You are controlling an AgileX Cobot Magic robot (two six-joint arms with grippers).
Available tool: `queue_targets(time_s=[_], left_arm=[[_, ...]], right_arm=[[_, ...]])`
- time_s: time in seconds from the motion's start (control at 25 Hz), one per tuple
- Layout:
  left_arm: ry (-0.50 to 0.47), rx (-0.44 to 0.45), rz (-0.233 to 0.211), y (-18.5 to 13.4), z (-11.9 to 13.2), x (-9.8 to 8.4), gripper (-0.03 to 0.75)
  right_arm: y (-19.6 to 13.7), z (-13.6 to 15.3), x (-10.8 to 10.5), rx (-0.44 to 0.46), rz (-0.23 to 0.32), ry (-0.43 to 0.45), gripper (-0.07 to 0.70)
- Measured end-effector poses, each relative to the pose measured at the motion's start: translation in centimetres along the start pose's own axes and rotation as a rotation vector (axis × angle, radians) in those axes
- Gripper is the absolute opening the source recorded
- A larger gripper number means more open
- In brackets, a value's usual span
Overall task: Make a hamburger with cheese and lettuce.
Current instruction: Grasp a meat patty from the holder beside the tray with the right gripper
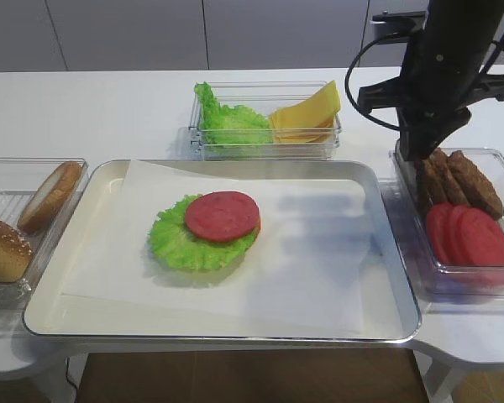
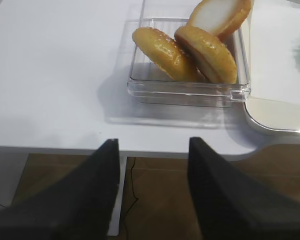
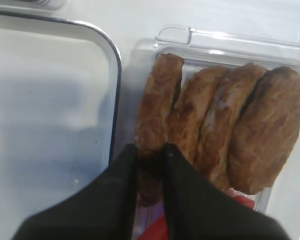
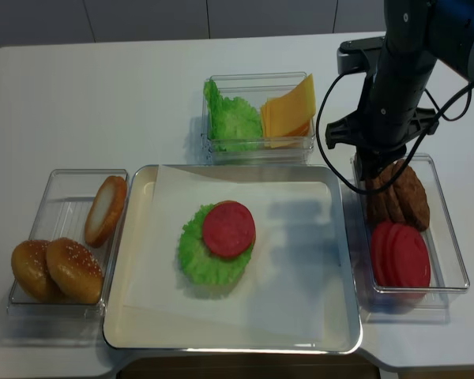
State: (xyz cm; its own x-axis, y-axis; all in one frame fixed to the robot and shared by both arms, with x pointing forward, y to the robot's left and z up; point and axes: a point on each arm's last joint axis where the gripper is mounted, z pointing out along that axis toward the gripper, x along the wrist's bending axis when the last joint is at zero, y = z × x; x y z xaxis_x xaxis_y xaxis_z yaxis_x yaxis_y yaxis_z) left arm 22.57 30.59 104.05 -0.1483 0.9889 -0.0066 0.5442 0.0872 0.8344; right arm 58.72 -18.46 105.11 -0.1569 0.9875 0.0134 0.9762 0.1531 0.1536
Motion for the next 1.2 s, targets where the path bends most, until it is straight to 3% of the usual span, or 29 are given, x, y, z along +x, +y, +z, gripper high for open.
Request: queue_targets(time_s=[0.92, 1.2], left_arm=[[0.0, 0.0, 0.0, 0.0, 0.0, 0.0, 0.336], [0.0, 0.0, 0.0, 0.0, 0.0, 0.0, 0.336]], right_arm=[[0.0, 0.0, -0.2, -0.004, -0.007, -0.023, 0.125], [0.5, -1.6, 0.0, -0.053, -0.001, -0.001, 0.125]])
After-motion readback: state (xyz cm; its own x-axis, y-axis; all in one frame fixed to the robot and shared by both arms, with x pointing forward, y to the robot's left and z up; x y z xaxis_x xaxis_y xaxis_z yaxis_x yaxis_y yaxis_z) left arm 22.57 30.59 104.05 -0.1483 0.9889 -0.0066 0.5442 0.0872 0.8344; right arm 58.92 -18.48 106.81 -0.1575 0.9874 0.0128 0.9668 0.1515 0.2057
